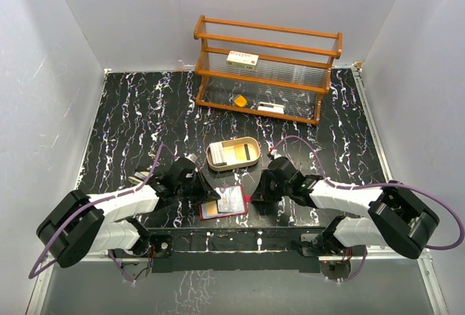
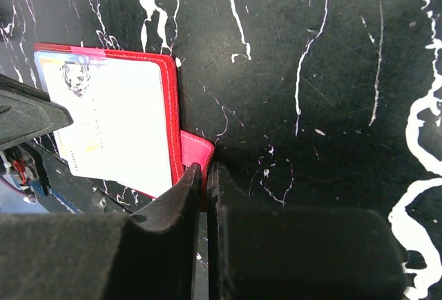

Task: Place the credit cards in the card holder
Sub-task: Insert the credit card into the card holder.

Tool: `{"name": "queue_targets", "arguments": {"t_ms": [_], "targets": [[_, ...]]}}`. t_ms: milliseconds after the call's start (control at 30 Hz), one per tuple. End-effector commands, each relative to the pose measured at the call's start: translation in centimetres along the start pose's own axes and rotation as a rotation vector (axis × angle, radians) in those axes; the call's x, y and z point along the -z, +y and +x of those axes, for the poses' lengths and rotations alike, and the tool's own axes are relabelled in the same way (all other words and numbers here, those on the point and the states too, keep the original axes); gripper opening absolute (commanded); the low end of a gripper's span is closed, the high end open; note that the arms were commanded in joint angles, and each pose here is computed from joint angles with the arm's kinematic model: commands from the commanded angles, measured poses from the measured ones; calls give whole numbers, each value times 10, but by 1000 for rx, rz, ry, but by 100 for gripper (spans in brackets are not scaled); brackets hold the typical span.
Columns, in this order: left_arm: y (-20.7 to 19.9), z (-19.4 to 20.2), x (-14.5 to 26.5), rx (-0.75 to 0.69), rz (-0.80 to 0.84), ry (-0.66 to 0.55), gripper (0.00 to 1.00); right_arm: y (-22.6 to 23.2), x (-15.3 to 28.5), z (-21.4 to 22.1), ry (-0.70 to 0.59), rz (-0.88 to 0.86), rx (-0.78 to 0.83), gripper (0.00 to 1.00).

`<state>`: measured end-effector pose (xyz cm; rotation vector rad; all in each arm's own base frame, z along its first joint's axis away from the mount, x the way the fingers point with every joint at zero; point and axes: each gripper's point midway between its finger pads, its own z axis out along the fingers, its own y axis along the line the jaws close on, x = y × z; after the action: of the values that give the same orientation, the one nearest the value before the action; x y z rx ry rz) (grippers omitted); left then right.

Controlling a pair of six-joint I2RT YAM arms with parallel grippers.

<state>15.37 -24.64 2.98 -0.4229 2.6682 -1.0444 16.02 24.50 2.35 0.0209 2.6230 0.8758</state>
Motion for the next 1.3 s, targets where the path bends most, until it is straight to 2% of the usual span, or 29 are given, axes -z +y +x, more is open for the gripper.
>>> {"name": "queue_targets", "arguments": {"t_ms": [0,267,433,567,767,1267], "targets": [[-2,-6,1,9,1,-53,0,13,4,-9,-55,-56,-27,0],[-3,4,-7,1,16,-49,1,19,10,-4,-61,-101,-55,0],[-6,-1,0,-48,-46,-57,34,5,11,6,-48,-69,-51,0],[-19,-10,16,-81,-38,-103,44,6,15,4,-59,-74,-41,0],[-12,-9,22,-87,-89,-94,49,8,15,4,-61,-86,-33,0],[-6,10,-2,-45,-27,-18,52,8,13,6,-54,-95,-43,0]]}}
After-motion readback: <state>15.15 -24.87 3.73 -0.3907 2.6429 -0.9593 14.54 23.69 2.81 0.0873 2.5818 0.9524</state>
